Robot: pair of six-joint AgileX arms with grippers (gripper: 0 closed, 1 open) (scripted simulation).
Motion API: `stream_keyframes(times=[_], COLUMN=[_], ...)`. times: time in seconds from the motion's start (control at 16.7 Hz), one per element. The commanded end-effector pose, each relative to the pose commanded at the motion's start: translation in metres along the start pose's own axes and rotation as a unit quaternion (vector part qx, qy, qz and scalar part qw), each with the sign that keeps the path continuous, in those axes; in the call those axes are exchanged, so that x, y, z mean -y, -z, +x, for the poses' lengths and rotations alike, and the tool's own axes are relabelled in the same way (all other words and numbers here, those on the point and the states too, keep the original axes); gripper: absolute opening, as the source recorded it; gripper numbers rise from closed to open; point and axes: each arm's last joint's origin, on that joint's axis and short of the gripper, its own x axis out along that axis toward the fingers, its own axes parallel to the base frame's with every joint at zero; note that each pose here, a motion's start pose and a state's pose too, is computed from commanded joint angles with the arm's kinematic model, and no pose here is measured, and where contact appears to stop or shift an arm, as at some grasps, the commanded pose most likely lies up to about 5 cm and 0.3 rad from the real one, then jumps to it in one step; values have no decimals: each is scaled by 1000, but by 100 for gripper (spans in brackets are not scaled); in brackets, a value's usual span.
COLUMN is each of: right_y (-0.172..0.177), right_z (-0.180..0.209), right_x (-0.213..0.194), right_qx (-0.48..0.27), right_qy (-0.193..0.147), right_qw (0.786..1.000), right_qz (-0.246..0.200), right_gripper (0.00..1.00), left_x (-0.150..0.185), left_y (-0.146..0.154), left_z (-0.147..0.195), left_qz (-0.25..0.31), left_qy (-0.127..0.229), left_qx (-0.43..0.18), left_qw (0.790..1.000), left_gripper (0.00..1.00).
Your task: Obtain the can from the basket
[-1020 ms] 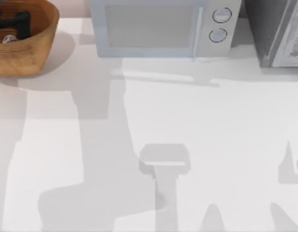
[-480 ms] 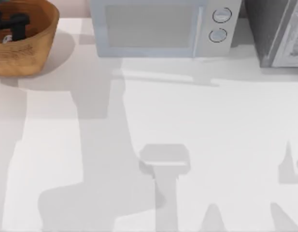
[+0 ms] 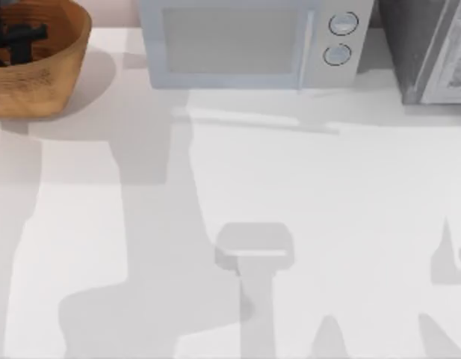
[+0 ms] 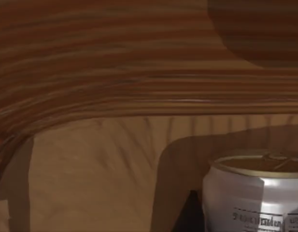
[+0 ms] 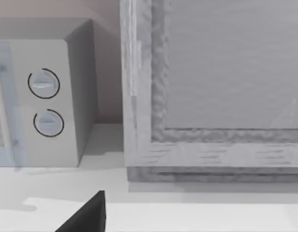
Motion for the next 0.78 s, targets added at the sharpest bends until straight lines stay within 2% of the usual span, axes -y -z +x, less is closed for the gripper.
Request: stream_keyframes(times=[0.42,0.48,0.78], right_y=[0,0,0], right_z=[0,0,0], right_x=[0,0,0], right_qx=[0,0,0], right_qy=[0,0,0], right_qw=[1000,1000,1000], right_qz=[0,0,0], right_gripper=[100,100,100], left_x=[0,8,15], left_y=[0,-5,-3], left_z=[0,-18,-31], left_qz=[0,6,7], left_qy=[0,1,1], left_qx=[0,18,19], left_qw=[1000,1000,1000], left_gripper=[0,0,0])
